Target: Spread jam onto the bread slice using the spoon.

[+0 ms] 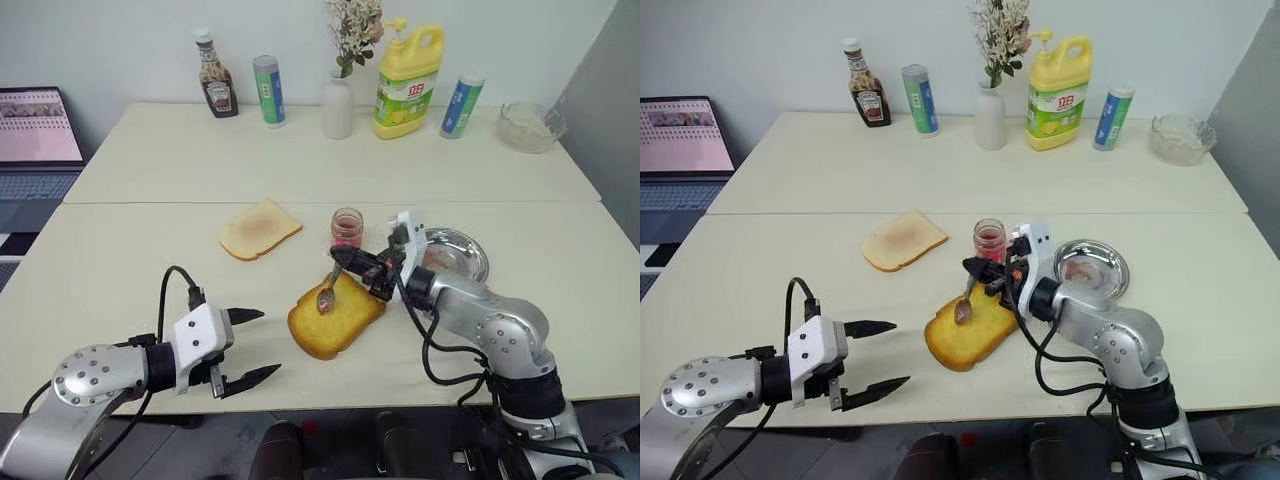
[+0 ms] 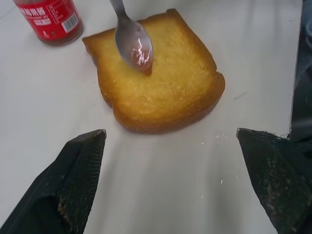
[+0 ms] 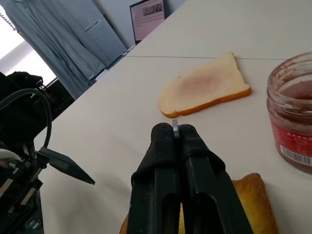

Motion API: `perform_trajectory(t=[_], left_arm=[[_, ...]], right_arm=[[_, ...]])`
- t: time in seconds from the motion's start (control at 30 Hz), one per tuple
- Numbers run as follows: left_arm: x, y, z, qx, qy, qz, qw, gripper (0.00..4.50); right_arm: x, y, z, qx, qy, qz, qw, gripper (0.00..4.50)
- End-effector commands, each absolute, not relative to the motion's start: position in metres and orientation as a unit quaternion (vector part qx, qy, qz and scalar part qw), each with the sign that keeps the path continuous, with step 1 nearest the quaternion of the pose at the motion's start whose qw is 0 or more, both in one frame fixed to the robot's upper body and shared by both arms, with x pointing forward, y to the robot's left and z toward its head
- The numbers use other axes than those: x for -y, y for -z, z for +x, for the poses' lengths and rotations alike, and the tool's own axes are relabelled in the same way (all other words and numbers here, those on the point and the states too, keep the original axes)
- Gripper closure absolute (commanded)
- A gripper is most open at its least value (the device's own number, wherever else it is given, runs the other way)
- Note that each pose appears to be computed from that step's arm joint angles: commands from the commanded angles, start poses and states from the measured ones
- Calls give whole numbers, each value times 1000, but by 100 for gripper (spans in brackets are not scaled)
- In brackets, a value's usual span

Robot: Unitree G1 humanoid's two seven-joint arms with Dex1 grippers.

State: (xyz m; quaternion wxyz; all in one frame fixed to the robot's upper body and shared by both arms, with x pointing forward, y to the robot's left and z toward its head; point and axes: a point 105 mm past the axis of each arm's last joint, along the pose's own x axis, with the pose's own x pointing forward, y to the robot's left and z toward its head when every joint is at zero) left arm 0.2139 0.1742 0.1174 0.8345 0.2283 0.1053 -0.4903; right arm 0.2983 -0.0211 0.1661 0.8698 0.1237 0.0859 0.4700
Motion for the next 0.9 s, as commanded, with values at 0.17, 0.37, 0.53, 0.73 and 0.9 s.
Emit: perform_trajectory(t=[0.17, 0.37, 0.53, 0.73, 0.9], left_arm=[[-169, -120, 218, -76, 493, 240, 833, 0], [-165, -122, 221, -68, 494, 243, 832, 0], [-163, -122, 222, -65, 497, 244, 830, 0], [-161, -123, 225, -60, 500, 247, 828, 0], [-160, -124, 226, -58, 501, 249, 827, 0]], right_arm=[[20, -181, 287, -10, -512, 5, 859, 444], [23, -185, 280, 27, -523, -71, 849, 444], [28, -187, 275, 43, -529, -119, 839, 444], [40, -197, 272, 62, -527, -151, 834, 444], [57, -210, 284, 32, -492, -23, 870, 444]])
